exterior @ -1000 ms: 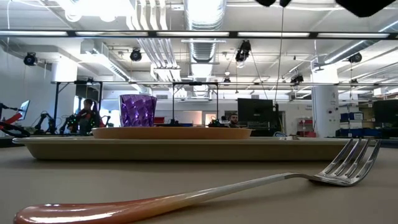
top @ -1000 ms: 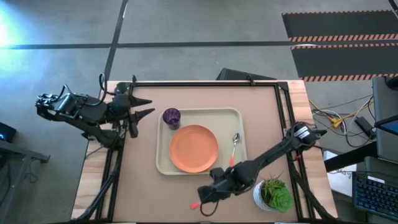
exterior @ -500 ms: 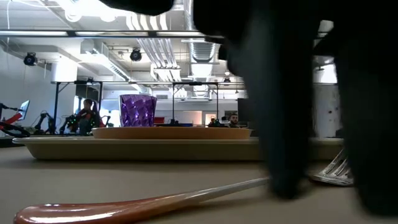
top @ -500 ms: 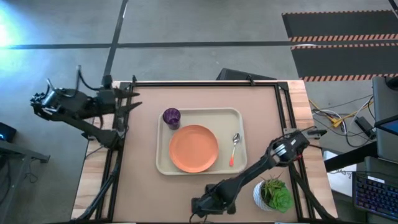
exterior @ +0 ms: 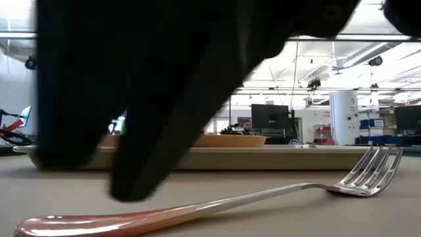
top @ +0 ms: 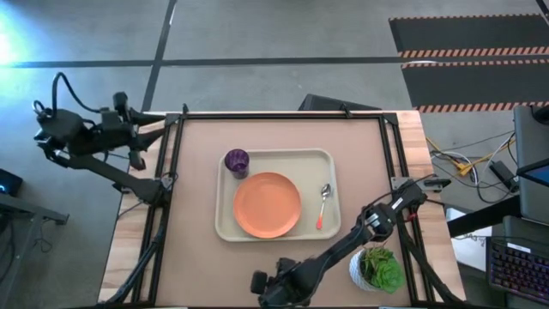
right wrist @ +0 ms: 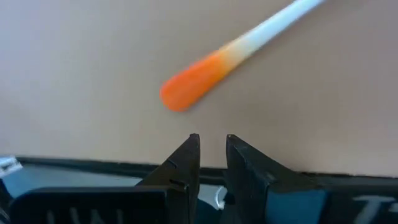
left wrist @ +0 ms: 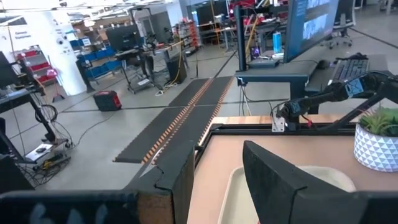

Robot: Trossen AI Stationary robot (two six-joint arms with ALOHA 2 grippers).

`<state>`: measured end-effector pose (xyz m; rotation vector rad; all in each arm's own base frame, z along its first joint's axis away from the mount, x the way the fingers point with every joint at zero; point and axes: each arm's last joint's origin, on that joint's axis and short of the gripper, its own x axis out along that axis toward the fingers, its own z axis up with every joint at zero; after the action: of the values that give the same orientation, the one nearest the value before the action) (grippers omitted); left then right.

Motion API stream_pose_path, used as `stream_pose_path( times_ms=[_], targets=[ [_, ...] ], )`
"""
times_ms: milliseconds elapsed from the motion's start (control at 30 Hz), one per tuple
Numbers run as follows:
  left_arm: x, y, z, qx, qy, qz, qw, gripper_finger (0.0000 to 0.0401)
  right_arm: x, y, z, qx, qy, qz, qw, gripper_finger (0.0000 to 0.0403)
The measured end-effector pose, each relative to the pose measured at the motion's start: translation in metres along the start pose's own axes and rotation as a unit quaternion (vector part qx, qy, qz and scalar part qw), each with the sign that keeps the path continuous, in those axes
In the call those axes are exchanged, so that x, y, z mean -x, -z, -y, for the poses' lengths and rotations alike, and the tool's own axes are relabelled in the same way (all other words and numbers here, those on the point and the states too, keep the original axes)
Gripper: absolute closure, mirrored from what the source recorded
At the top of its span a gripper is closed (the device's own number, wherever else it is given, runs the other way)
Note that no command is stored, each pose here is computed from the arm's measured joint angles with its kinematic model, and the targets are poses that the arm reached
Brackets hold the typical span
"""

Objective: Pick and place plate/cup/fork/spoon on tray
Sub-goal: Put the orange fork on the beige tray

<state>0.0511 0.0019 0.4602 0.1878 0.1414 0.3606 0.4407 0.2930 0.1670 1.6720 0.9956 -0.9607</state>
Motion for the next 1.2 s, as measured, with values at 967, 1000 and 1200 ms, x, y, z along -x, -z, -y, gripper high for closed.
stream_pose_path(
  times_ms=[967, 1000, 1200],
  targets=[
    [-0.01, 0.003, 0.009, -0.018, 0.002, -0.025, 1.0, 0.0281, -0.005, 0.0, -0.012, 0.071, -0.063, 0.006, 0.995, 0.0312],
    [-0.01, 0.003, 0.009, -0.018, 0.002, -0.025, 1.0, 0.0281, -0.005, 0.0, -0.011, 0.059, -0.07, 0.017, 0.996, 0.0305],
    [-0.008, 0.004, 0.007, -0.022, 0.002, -0.022, 1.0, 0.0281, -0.003, 0.001, -0.011, 0.002, -0.096, 0.039, 0.995, 0.0268]
  ],
)
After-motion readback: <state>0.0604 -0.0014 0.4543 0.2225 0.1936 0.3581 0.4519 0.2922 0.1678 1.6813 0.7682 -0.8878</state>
